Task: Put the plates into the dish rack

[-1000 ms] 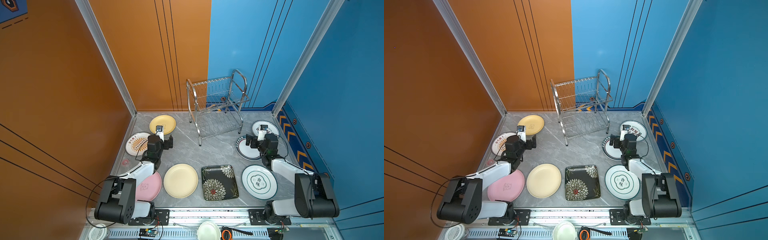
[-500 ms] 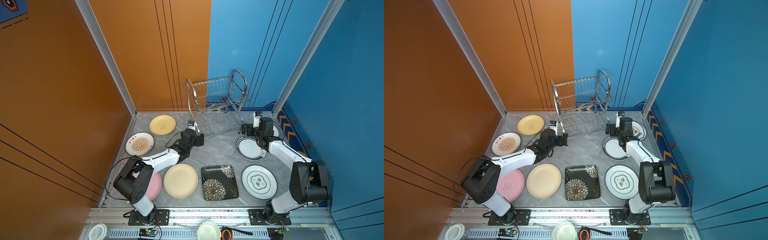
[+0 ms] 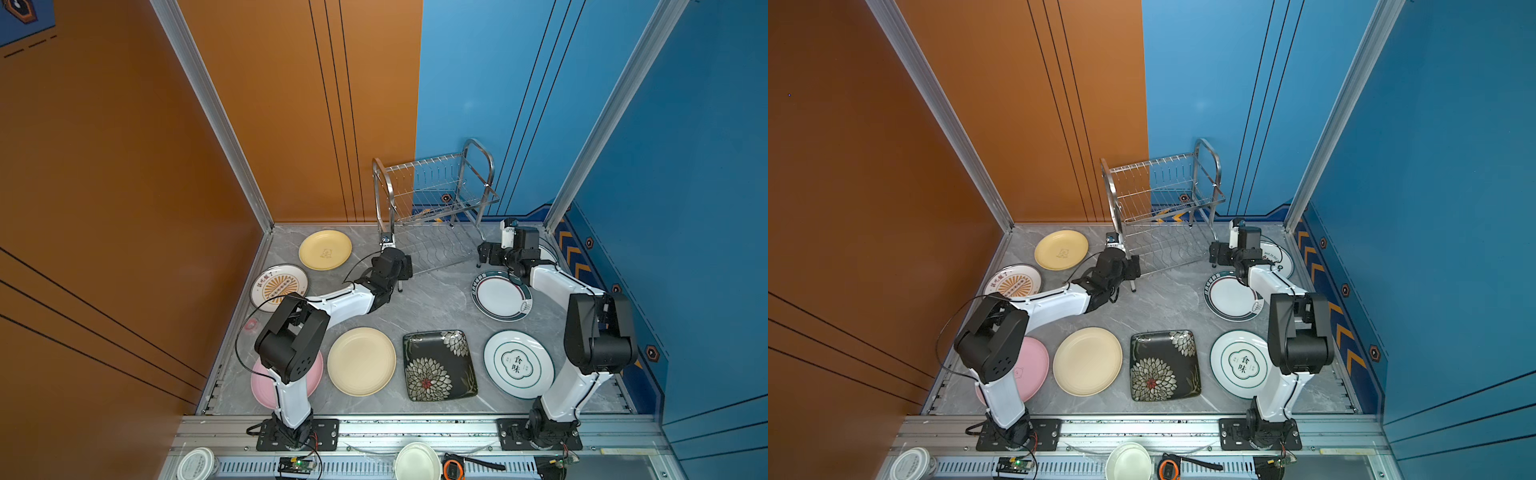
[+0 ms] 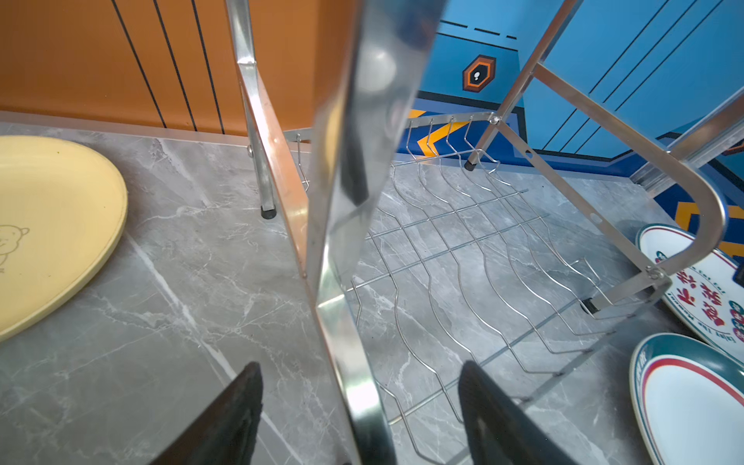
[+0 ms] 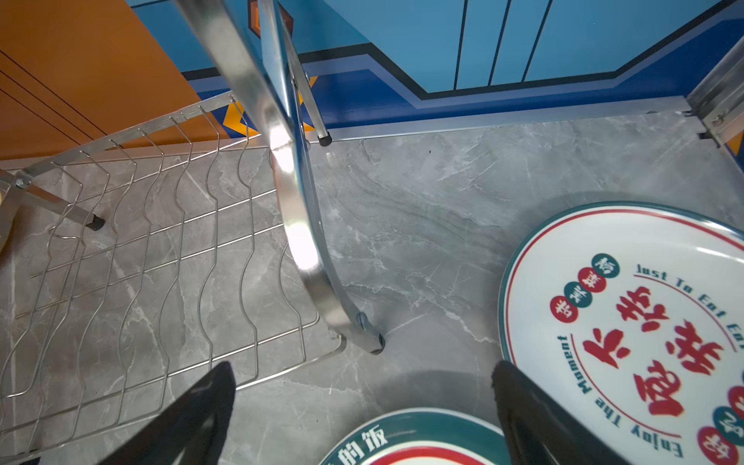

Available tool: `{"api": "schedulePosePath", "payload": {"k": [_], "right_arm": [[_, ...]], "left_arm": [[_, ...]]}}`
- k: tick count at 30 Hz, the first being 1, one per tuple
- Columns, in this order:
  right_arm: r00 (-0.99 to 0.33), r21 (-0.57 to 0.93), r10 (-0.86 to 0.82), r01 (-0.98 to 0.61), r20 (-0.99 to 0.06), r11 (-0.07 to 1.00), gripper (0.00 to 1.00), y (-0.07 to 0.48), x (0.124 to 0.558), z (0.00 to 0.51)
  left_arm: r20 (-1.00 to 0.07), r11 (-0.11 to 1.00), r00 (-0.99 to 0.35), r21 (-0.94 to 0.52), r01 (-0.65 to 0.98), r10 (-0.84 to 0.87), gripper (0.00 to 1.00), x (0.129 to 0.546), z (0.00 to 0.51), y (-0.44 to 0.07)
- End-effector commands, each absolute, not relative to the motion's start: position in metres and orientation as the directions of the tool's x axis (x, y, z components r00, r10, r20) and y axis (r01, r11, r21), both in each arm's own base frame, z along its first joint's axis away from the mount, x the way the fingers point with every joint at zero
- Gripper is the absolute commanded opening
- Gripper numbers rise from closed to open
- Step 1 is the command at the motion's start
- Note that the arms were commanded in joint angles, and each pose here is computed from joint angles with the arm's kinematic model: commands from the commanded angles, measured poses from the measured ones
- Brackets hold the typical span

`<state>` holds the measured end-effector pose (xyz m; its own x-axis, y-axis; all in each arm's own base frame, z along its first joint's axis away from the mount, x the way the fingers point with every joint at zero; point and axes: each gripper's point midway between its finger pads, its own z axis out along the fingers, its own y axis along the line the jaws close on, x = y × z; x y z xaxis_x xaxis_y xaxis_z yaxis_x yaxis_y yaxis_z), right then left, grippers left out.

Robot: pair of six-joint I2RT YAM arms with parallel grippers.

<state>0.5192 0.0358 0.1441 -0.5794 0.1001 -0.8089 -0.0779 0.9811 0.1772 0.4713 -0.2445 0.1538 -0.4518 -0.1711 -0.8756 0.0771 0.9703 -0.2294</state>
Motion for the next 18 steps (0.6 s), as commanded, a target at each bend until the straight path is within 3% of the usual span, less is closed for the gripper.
{"api": "schedulePosePath", "payload": {"k": [1, 10, 18], "right_arm": [[-0.572, 0.215, 0.117, -0.106, -0.812, 0.971, 1.00, 0.041, 0.533, 0.152], [-0.573, 0.214, 0.090, -0.153, -0.815, 0.965, 0.95, 0.053, 0.564, 0.144], [-0.592, 0.221, 0.065, -0.195, -0.804, 0.955, 0.82, 0.070, 0.575, 0.136]], "left_arm": [[-0.877, 0.974, -0.437, -0.226, 0.010, -0.199, 0.70, 0.480, 0.154, -0.231], [-0.863, 0.973, -0.455, -0.226, -0.036, -0.218, 0.53, 0.479, 0.140, -0.220], [-0.848, 0.968, -0.475, -0.247, -0.043, -0.237, 0.42, 0.484, 0.129, -0.222]]}}
